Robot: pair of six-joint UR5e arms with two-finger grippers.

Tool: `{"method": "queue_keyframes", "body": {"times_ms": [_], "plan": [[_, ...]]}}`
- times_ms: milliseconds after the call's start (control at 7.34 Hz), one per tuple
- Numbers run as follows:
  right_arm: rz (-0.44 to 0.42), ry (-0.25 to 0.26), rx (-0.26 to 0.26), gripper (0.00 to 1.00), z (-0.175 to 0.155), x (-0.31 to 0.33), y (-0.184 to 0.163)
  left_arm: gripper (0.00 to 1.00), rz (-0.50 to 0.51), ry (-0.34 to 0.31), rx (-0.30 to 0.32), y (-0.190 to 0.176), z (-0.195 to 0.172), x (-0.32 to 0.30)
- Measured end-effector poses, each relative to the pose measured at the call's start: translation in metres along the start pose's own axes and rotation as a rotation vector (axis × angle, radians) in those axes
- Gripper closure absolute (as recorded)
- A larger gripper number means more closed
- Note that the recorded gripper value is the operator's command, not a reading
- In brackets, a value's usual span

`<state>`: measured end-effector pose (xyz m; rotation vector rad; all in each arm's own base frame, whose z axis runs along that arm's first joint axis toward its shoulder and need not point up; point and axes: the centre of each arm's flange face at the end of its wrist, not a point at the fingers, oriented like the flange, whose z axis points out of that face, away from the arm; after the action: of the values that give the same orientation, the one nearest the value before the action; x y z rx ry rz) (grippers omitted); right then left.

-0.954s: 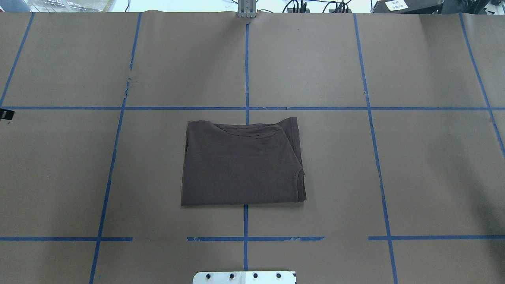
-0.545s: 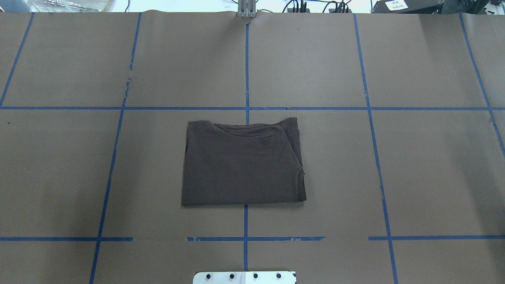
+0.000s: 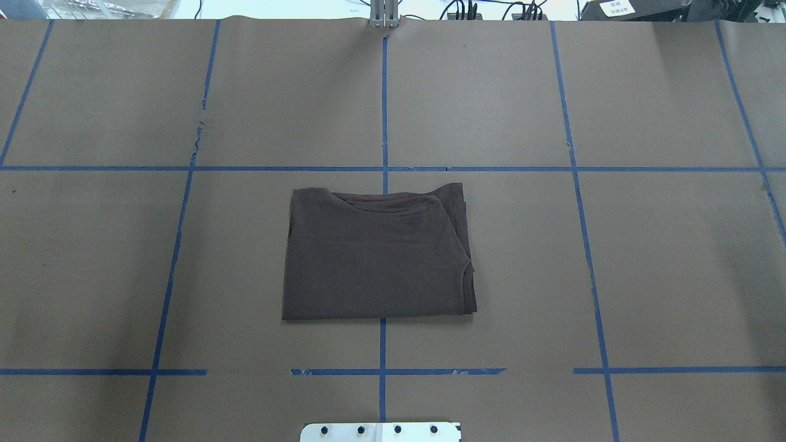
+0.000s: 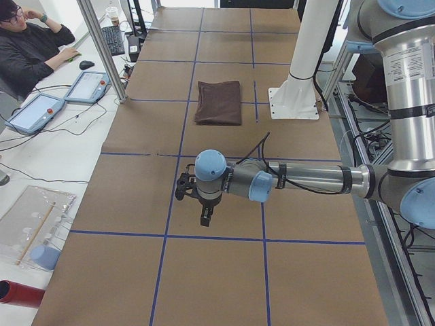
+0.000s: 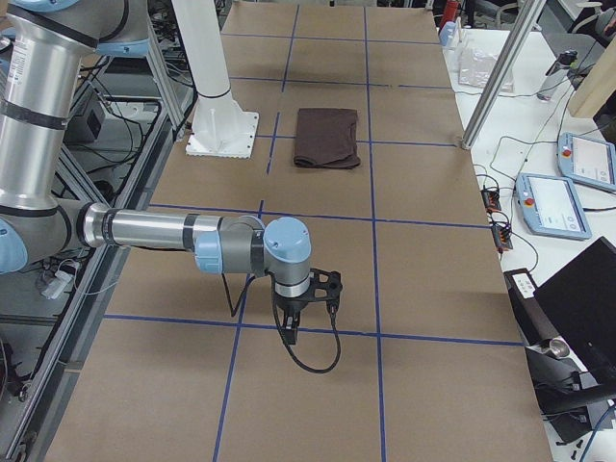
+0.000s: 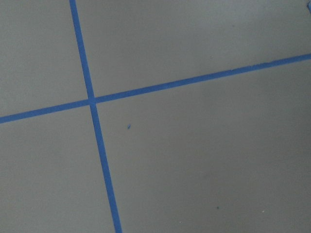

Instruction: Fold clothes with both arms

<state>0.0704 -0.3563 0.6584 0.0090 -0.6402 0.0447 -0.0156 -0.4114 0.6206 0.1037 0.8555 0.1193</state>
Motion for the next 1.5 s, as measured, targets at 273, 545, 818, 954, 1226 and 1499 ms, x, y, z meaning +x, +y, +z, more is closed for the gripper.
{"method": "queue_keyframes", "body": {"times_ms": [273,545,818,954,1226,1499], "plan": [[0.001,-0.010,-0.023,0.00,0.010,0.008,0.013,0.00,0.008,-0.003,-0.011,0.023,-0.007,-0.022],[0.007,-0.016,-0.027,0.00,0.012,0.009,0.016,0.00,-0.009,-0.007,-0.016,0.035,-0.017,-0.026],[0.007,-0.033,-0.025,0.00,0.011,0.007,0.017,0.00,-0.006,-0.015,-0.002,0.031,-0.026,-0.022],[0.009,-0.056,-0.031,0.00,0.012,0.007,0.019,0.00,-0.001,-0.019,0.005,0.030,-0.029,-0.021],[0.007,-0.063,-0.038,0.00,0.014,0.008,0.028,0.00,0.005,-0.027,0.010,0.029,-0.030,-0.021],[0.004,-0.066,-0.037,0.00,0.014,0.008,0.029,0.00,0.003,-0.030,0.009,0.032,-0.030,-0.022]]}}
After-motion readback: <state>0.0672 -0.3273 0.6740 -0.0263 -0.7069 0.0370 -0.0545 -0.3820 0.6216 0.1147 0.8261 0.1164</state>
